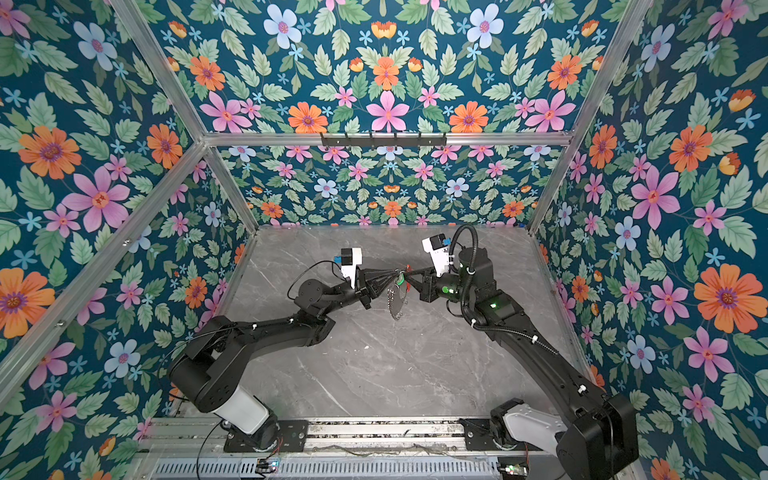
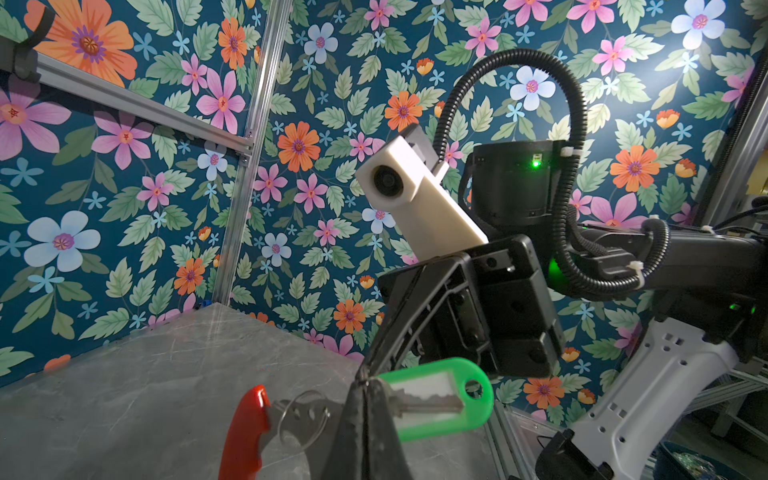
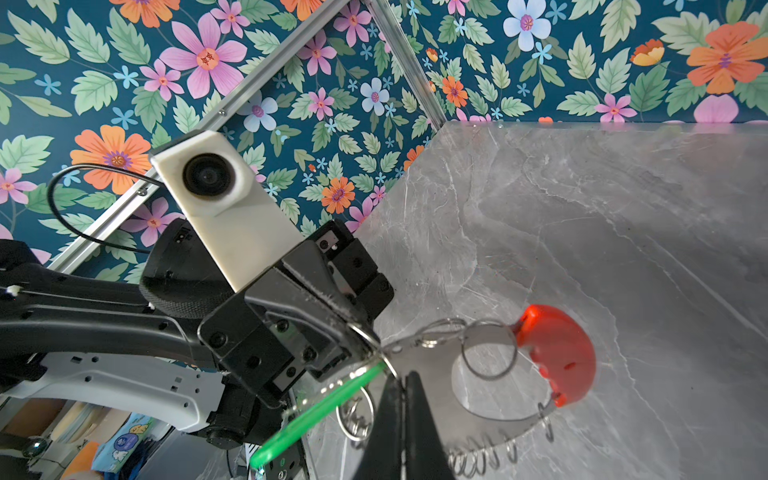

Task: Put the keys on the keyring

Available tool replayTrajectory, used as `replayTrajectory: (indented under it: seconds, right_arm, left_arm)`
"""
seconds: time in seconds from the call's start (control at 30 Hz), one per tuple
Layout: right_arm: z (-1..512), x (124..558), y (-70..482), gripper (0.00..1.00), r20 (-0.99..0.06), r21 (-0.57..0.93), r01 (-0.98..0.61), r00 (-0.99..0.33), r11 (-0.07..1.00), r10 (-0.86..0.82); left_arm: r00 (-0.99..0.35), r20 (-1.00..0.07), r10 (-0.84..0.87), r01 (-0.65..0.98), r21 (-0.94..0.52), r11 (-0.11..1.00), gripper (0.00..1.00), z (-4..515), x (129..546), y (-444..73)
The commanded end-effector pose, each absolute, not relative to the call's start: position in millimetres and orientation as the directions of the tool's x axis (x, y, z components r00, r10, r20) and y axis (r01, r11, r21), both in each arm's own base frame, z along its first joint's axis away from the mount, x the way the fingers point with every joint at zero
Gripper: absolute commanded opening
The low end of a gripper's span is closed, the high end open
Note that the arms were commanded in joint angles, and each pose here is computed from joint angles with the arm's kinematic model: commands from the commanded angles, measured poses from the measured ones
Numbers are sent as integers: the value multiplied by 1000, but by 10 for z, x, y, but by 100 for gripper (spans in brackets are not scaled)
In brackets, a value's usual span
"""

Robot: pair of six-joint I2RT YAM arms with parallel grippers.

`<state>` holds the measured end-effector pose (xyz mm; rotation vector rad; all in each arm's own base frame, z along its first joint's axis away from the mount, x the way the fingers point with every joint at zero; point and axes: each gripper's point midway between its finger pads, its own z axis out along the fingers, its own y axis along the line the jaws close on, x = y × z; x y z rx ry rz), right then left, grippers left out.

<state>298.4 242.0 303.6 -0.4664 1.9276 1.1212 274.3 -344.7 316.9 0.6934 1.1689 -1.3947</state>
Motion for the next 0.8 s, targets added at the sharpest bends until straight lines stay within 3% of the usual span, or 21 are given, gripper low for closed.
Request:
replayTrajectory:
  seconds: [0.0, 0.33, 0.77]
  right_arm:
    - [2911, 3078, 2295, 0, -797, 516, -602, -598, 609, 85]
    - [3314, 2954, 2333, 0, -796, 514, -668, -605, 537, 10]
    - [3198, 2911, 2339, 0, -782, 526, -653, -623, 545, 8]
  left_arm:
    - [-82, -900, -427, 987, -132, 88, 0, 3433, 2557, -3377]
    - [-16, -938, -346, 987, -71, 146, 0, 3348, 2620, -3450]
    - [-4, -935, -355, 988, -59, 145, 0, 3406, 2610, -3443]
